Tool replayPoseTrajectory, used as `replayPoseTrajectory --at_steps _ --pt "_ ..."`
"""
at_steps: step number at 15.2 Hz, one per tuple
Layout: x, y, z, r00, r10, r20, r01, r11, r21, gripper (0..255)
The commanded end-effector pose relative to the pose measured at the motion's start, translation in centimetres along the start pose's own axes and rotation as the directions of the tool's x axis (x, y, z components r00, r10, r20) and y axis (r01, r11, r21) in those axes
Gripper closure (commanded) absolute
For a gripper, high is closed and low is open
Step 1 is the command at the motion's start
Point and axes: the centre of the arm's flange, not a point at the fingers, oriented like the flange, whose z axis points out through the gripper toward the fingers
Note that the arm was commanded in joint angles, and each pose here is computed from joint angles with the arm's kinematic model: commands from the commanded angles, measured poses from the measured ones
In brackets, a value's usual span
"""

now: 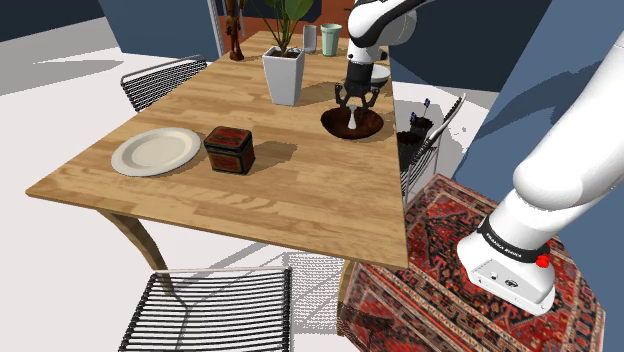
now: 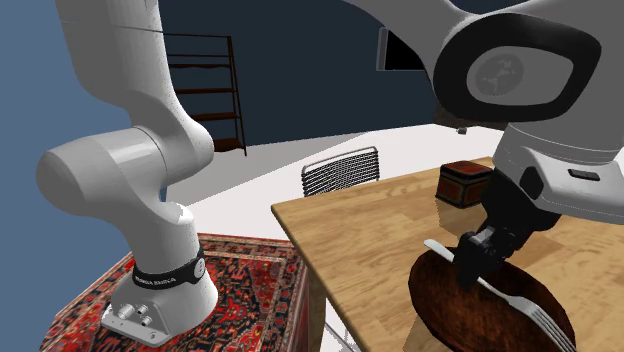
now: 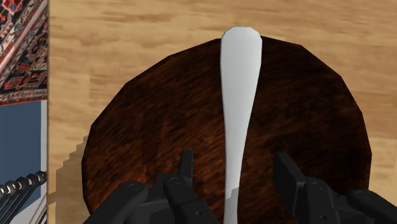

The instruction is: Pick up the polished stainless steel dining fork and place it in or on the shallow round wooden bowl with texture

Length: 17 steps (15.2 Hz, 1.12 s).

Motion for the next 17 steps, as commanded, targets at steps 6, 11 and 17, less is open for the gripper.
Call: replayPoseTrajectory --at_steps 6,11,17 --pt "0.0 0.0 -1.3 1.000 0.000 0.000 0.000 1.000 0.000 0" --pt "0.0 0.0 -5.0 1.000 0.000 0.000 0.000 1.000 0.000 0" --pt "0.0 0.0 -5.0 1.000 0.000 0.000 0.000 1.000 0.000 0"
